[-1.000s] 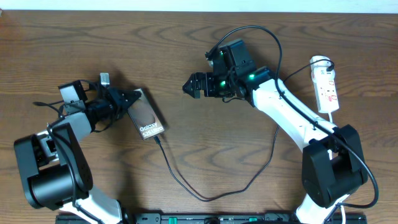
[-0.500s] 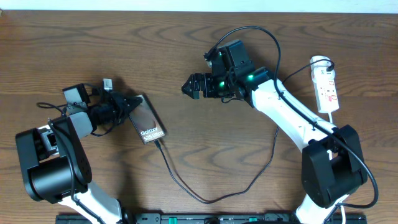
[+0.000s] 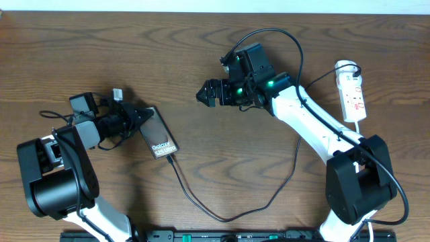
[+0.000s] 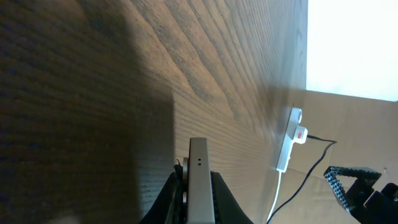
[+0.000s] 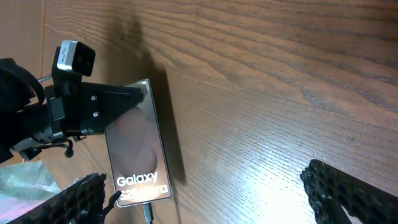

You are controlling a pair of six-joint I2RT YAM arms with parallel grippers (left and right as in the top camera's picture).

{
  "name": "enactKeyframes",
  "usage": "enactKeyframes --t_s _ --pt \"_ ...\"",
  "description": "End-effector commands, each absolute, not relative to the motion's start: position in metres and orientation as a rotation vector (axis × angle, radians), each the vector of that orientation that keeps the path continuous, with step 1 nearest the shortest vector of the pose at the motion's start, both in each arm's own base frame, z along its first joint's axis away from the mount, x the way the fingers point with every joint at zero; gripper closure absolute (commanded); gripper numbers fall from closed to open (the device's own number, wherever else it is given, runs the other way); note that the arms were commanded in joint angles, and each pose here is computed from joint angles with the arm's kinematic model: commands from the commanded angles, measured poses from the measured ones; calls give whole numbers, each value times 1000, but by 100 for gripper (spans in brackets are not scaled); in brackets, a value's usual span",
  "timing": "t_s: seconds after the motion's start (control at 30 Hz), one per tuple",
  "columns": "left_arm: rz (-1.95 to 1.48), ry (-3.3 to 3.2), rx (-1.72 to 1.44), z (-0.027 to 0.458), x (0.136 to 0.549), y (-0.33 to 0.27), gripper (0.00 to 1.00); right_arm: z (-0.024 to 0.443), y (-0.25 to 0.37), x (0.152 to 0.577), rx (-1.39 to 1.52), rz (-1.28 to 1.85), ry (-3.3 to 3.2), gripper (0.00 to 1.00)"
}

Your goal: Plug charger to phone and switch on socket

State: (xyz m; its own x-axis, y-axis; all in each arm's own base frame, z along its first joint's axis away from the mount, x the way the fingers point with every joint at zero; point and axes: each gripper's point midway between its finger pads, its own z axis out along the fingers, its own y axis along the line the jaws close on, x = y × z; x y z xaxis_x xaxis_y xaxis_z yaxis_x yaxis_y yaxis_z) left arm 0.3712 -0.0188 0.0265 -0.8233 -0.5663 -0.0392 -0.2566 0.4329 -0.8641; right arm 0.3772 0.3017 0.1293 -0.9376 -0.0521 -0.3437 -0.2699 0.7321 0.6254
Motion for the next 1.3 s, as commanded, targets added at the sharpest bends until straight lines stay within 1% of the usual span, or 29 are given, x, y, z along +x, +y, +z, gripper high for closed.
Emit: enactKeyframes --t_s 0.0,0.17,0.43,0.6,1.07,1.13,1.27 --pt "-1362 2368 -685 26 369 -22 93 146 308 375 -303 1019 2585 1" --pt "-1312 2415 -729 17 364 -19 93 146 309 375 -306 1021 2585 1" --pt "-1305 2433 -730 14 360 -20 93 146 310 374 -309 1022 2585 1" --pt "-1230 2483 -783 3 355 -14 93 146 310 374 -309 1022 2585 1" --pt "-1231 2487 -784 3 354 -14 92 146 310 374 -309 1022 2585 1" --pt "-1231 2487 -784 3 354 -14 92 146 310 374 -309 1022 2585 1" --pt "-1232 2487 -785 3 354 -14 85 146 310 374 -309 1022 2585 1"
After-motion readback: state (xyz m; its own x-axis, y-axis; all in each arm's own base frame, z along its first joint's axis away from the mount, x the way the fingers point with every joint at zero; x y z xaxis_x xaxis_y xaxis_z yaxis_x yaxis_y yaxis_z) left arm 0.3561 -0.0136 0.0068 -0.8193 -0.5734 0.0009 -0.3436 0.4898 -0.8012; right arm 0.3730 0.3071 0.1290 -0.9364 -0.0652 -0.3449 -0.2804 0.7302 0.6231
